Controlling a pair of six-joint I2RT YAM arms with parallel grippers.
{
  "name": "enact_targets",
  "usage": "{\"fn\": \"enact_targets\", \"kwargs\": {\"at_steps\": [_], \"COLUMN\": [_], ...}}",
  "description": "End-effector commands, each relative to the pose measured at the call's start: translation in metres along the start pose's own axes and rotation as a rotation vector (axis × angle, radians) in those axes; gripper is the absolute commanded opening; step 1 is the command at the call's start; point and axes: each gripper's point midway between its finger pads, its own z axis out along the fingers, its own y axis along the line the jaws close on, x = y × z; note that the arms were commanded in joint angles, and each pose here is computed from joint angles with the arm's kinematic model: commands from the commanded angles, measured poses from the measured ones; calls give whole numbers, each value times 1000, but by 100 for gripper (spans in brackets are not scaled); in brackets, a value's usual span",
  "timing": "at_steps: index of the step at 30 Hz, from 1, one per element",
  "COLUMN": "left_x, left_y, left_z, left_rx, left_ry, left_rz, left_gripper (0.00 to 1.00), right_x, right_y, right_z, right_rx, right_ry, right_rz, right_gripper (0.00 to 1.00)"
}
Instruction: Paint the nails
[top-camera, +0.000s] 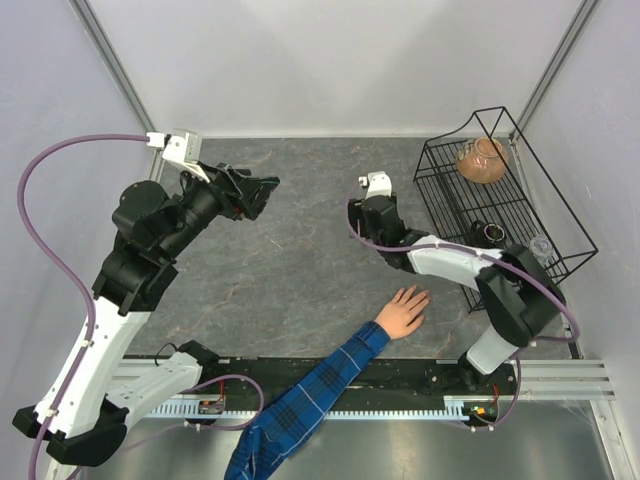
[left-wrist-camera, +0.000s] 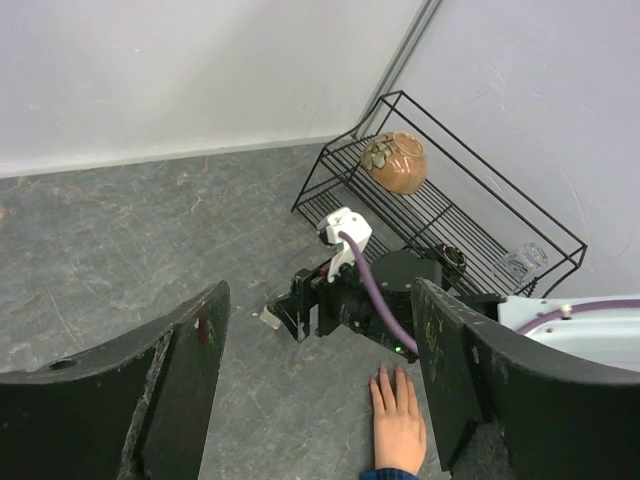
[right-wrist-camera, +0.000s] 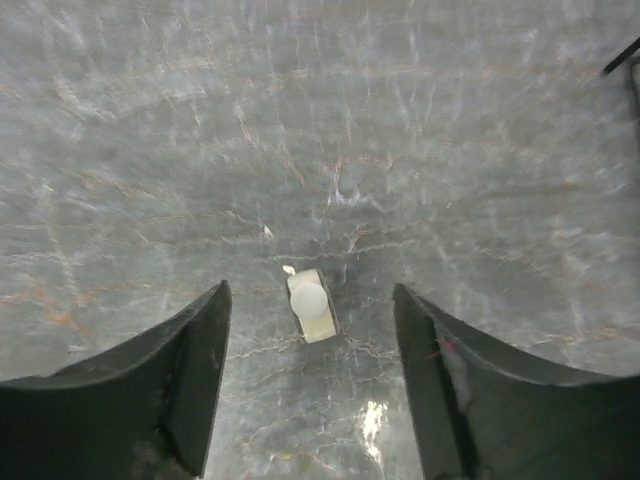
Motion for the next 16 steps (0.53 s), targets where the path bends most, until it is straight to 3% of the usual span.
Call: {"fn": "enact_targets", "kwargs": {"at_steps": [1,5,13,16], "left_x": [-43,-70,-106,-118], "left_y": [-7,-8,-17,-22], "left_z": [-9,-13,-20,-25], "left_rx": [-5,-35,-25,-18], "left_ry": [-111,-184,-290,-323], "left_rz": [71,100,177,187], "left_gripper": [79,79,79,80], "right_x": [-100,-156,-263,-305], "right_y": [4,4,-37,-57], "right_z": [-45,-95,-221,-274], "right_rx": [-2,-49,-51,-48], "right_ry": [-120,-102,-298,-428], "right_rz": [79,51,109,196], "right_gripper": [84,98,98,98]}}
